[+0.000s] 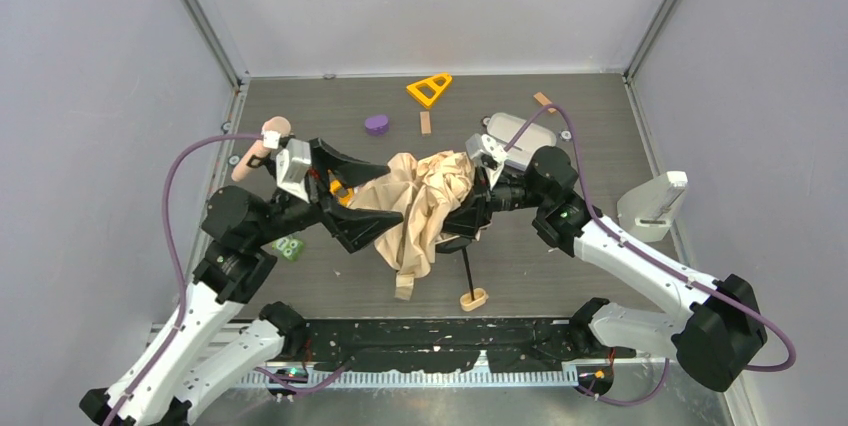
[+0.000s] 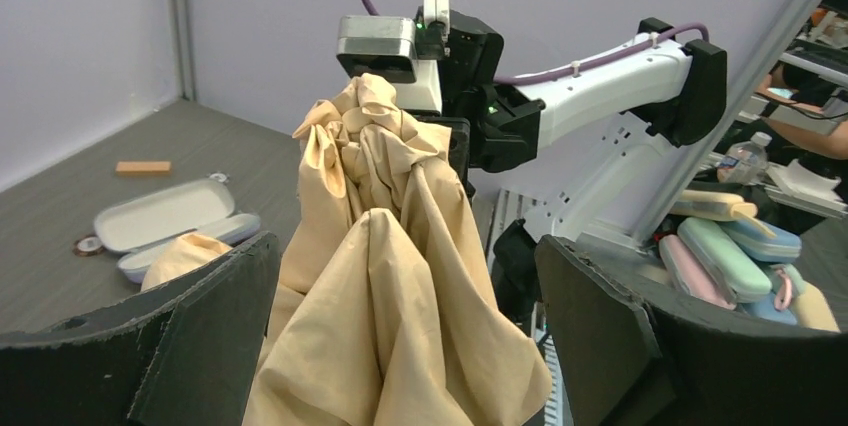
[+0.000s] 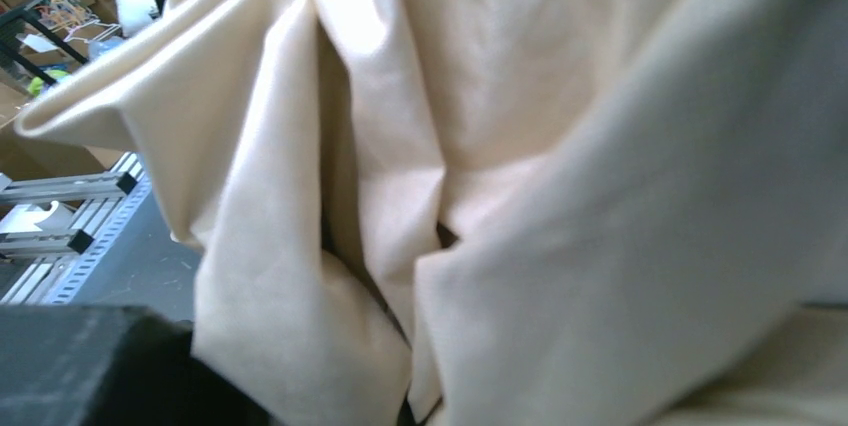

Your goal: Put away the umbrella

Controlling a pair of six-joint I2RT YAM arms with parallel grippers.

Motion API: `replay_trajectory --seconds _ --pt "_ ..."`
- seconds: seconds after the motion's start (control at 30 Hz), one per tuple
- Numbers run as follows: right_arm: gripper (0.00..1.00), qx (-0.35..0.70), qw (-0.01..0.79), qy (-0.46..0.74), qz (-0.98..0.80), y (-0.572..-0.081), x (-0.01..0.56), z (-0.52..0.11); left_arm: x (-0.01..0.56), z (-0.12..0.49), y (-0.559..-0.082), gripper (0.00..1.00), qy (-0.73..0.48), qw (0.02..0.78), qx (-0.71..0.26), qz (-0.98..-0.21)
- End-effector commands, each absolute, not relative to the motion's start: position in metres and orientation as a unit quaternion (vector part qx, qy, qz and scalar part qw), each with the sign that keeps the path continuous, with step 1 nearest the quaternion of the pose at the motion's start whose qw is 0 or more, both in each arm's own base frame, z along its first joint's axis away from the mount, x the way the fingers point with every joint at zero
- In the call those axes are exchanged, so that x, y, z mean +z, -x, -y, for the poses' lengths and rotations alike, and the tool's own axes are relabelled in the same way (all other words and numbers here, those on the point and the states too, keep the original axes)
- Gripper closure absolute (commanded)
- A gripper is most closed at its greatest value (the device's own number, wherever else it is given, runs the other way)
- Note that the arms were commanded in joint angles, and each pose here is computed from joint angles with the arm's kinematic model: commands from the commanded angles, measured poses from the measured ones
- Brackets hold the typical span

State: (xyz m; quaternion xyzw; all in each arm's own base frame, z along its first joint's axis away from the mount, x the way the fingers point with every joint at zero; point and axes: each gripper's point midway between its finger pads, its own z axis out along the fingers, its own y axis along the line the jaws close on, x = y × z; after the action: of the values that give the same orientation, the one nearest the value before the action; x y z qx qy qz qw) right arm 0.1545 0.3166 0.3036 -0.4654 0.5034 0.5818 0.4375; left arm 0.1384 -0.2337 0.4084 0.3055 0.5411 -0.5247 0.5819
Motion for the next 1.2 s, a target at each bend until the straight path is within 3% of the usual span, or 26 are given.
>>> replay_trajectory --seconds 0.0,0.7,0.77,0.87,0.93,1.03,1.07,1.13,1.17 --pt "0.94 0.595 0.472 0.489 -0.430 -0.140 0.355 -0.312 0.421 0.248 -0.129 0.00 -0.324 0.561 -0.581 -0.492" --pt "0.94 0.593 0.409 0.537 -0.439 -0.123 0.336 -0.321 0.423 0.324 -0.138 0.00 -0.303 0.510 -0.682 -0.429" --pt "0.94 0.584 0.400 0.544 -0.451 -0.123 0.329 -0.320 0.422 0.329 -0.136 0.16 -0.313 0.503 -0.685 -0.424" --pt "0.94 0.572 0.399 0.545 -0.466 -0.125 0.325 -0.318 0.418 0.335 -0.136 0.64 -0.320 0.492 -0.688 -0.427" --pt "0.94 0.567 0.404 0.543 -0.470 -0.125 0.325 -0.316 0.413 0.337 -0.139 0.86 -0.319 0.488 -0.686 -0.436" --pt "0.94 0.560 0.416 0.536 -0.475 -0.125 0.329 -0.313 0.404 0.339 -0.140 1.00 -0.320 0.480 -0.682 -0.449" --pt "0.93 0.555 0.421 0.532 -0.481 -0.127 0.329 -0.312 0.401 0.339 -0.140 1.00 -0.320 0.480 -0.681 -0.451" --pt "0.83 0.546 0.432 0.526 -0.489 -0.130 0.332 -0.311 0.397 0.338 -0.143 1.00 -0.316 0.485 -0.676 -0.455" --pt "0.74 0.543 0.436 0.522 -0.493 -0.132 0.332 -0.310 0.395 0.337 -0.144 1.00 -0.314 0.495 -0.671 -0.454"
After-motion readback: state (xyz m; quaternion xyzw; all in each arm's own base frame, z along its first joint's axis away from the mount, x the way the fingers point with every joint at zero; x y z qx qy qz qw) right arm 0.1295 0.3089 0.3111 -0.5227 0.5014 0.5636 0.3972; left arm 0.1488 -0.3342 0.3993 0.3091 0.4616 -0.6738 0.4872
